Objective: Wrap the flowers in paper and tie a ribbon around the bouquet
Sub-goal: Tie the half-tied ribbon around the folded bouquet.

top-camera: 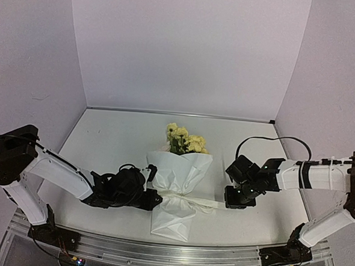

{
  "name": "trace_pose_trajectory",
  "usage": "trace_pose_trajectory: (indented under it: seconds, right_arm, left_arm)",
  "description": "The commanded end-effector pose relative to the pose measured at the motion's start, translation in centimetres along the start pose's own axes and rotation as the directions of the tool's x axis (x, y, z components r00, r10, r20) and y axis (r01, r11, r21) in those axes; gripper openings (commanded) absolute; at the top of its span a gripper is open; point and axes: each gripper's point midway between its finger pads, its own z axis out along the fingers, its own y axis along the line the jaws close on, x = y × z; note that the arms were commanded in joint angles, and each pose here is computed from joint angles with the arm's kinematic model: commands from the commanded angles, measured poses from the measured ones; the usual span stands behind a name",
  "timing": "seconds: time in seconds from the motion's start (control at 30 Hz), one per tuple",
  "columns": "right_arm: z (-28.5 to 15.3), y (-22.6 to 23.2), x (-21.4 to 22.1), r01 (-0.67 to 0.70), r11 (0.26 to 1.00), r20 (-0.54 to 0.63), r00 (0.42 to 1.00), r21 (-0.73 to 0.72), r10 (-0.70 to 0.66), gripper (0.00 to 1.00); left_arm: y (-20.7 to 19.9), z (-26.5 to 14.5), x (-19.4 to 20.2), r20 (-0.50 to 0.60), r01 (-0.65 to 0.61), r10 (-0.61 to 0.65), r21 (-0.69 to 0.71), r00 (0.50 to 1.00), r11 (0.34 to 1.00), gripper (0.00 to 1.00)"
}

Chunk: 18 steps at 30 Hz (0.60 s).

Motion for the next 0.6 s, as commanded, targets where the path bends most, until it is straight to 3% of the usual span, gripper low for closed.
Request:
trace_pose_trajectory:
  seconds: [0.0, 0.57]
  right_arm:
    - [-0.7, -0.7, -0.5, -0.001, 1.0, 0.031, 1.0, 0.024, 0.001, 0.0]
    - [-1.3, -2.9, -1.2, -0.001, 0.995, 0.082, 0.997, 0.1, -0.007, 0.0]
  left_arm:
    - [-1.6, -0.4, -1.9, 0.058, -0.017, 0.015, 0.032, 0.998, 0.999, 0.0]
    - [-2.0, -0.8, -2.2, 0.08, -0.033, 0.029, 0.051, 0.996, 0.998, 0.04]
